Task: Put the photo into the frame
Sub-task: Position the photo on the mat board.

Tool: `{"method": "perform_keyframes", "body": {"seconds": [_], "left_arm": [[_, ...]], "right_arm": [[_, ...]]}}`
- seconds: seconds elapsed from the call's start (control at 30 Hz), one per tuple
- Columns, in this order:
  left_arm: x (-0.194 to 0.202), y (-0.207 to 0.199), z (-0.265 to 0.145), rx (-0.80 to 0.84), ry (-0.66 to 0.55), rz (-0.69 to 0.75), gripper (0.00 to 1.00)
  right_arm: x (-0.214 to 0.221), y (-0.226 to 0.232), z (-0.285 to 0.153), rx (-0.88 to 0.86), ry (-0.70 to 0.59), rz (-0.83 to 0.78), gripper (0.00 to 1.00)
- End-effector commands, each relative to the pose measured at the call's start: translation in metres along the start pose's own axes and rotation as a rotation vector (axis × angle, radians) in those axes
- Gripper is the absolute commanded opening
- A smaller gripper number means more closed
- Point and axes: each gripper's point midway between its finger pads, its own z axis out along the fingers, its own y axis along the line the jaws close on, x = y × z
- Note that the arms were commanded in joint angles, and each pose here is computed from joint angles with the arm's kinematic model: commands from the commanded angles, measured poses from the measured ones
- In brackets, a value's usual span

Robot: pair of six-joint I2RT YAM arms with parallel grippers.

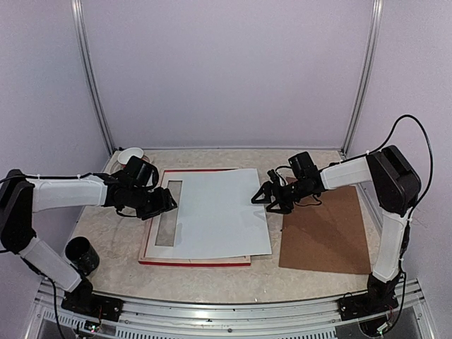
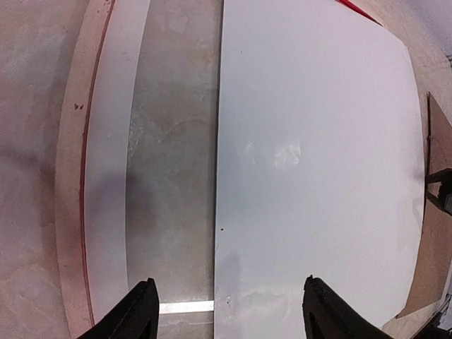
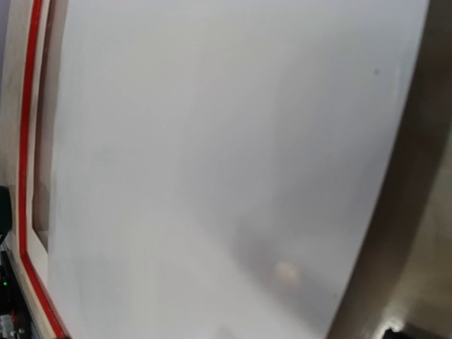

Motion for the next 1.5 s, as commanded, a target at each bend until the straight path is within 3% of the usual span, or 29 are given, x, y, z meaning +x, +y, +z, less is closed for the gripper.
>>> {"method": "perform_keyframes", "body": {"seconds": [0.0, 0.4, 0.67, 1.47], "left_arm": [[0.017, 0.008, -0.015, -0.063, 0.027, 0.02, 0.69], [0.07, 0.009, -0.014, -0.176, 0.132, 0.075, 0.69], [0.073, 0.016, -0.024, -0.225, 0.115, 0.08, 0.69], [0.09, 0.028, 0.0, -0.23, 0.155, 0.073, 0.69]], "right_arm": [[-0.003, 0.004, 0.002, 0.004, 0.0, -0.027, 0.95], [-0.001, 0.004, 0.001, 0.003, 0.001, -0.043, 0.95], [0.001, 0.003, 0.003, -0.002, 0.007, -0.044, 0.95], [0.003, 0.0, 0.005, 0.003, 0.016, -0.042, 0.96]]}}
